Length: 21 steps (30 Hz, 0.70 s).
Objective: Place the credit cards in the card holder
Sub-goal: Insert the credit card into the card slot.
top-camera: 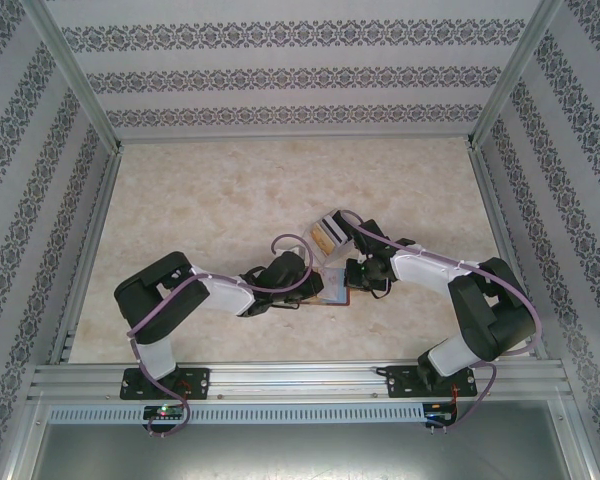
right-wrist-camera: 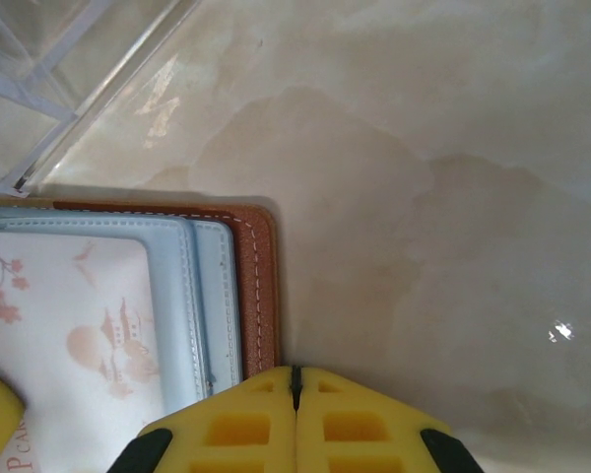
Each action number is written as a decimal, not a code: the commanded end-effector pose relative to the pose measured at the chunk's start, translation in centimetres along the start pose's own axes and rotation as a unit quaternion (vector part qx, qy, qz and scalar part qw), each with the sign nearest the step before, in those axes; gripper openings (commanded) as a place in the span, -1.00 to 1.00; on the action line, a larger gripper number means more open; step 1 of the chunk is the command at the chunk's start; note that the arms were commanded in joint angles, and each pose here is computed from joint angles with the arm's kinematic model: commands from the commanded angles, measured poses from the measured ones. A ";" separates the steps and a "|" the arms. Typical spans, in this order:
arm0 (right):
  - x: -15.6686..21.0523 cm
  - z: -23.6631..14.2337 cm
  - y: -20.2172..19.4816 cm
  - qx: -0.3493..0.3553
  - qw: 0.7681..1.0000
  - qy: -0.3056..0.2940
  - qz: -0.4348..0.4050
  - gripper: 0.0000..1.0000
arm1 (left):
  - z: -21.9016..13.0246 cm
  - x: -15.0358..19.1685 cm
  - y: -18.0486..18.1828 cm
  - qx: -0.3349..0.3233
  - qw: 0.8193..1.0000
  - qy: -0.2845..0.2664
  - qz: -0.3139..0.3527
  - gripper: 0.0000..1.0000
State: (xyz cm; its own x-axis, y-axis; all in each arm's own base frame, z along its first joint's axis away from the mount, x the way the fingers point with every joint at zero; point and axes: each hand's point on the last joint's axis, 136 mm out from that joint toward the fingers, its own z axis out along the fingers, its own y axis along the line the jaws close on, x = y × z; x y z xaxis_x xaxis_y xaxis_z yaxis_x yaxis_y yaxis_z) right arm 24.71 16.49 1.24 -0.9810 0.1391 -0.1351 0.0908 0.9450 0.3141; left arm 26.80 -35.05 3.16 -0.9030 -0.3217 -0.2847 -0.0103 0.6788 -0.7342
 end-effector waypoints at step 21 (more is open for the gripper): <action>2.3 1.8 -1.3 0.018 0.999 0.040 -0.001 -0.80 | -1.3 1.5 0.2 -0.063 0.996 0.037 0.044 -0.29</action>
State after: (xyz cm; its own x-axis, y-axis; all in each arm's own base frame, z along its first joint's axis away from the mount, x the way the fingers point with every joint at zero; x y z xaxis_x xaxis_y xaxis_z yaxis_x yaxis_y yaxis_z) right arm 24.88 16.80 1.24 -0.9805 0.1376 -0.1401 0.0847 0.9401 0.3303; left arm 25.78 -34.94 3.81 -0.9220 -0.2636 -0.2834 -0.0046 0.7396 -0.6730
